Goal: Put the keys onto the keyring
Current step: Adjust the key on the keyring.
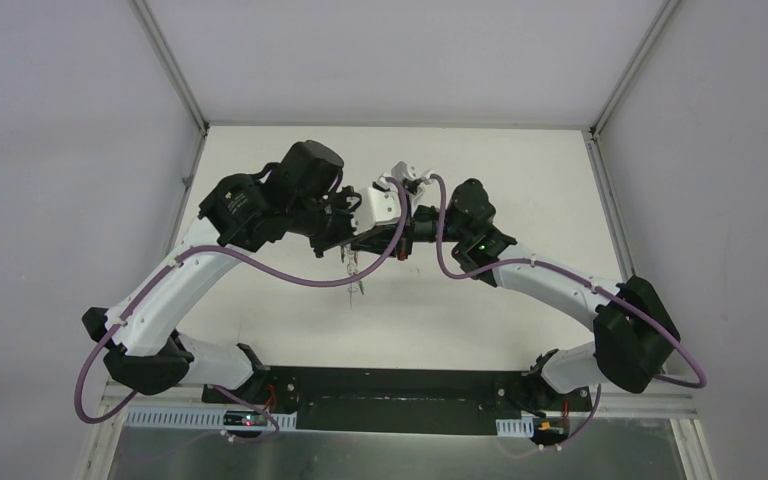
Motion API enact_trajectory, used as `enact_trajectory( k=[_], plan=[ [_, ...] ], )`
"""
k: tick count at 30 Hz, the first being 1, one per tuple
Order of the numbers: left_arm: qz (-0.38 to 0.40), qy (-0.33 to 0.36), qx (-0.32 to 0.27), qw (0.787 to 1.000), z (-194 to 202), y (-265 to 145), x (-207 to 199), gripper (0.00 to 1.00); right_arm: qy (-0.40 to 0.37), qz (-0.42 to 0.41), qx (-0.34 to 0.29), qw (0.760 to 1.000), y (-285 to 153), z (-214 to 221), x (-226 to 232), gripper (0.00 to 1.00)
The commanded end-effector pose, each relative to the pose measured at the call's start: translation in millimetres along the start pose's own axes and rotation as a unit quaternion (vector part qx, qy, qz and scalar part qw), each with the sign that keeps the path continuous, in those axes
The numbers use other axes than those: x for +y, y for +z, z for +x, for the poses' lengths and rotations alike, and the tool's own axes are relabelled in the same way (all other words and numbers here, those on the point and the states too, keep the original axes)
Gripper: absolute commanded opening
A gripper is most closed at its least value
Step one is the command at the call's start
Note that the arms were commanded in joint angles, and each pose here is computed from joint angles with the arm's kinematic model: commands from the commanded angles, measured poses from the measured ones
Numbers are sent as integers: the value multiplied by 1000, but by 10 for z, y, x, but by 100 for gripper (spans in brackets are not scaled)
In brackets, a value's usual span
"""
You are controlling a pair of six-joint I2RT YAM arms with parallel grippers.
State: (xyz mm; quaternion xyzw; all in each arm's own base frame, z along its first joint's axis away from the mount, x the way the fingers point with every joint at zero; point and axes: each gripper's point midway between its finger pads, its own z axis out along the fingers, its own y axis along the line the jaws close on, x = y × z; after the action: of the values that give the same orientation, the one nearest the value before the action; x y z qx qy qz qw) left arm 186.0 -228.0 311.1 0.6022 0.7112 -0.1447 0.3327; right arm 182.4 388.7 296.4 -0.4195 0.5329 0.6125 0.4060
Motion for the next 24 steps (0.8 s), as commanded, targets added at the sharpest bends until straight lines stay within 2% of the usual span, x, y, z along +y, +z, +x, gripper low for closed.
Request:
enact_trajectory(
  k=[1,5,6,8,12,15,19,22,24],
  plan=[
    [-9,4,-25,1000,-126,-71,4,0,-44,-33,-32,998,72,-331,150,0],
    [-13,-5,-35,999,-167,-85,14,1,-48,-36,-34,998,62,-340,172,0],
    [-16,-8,-42,999,-193,-101,16,13,-50,-35,-35,998,55,-337,178,0],
    [-27,-19,-71,997,-266,-168,25,31,-56,-34,-36,997,34,-341,196,0],
    [-37,-36,-144,988,-374,-254,-20,54,-64,-37,-36,997,-10,-351,253,0],
    [-25,-60,-191,979,-442,-329,-48,58,-64,-33,-35,997,-43,-341,276,0],
    [9,-102,-237,966,-432,-399,-25,59,-64,-24,-33,997,-91,-314,286,0],
    [50,-100,-289,951,-474,-486,-96,58,-65,-23,-29,997,-119,-296,311,0],
    [71,-104,-302,945,-444,-484,-134,58,-66,-22,-25,997,-134,-280,323,0]
  ],
)
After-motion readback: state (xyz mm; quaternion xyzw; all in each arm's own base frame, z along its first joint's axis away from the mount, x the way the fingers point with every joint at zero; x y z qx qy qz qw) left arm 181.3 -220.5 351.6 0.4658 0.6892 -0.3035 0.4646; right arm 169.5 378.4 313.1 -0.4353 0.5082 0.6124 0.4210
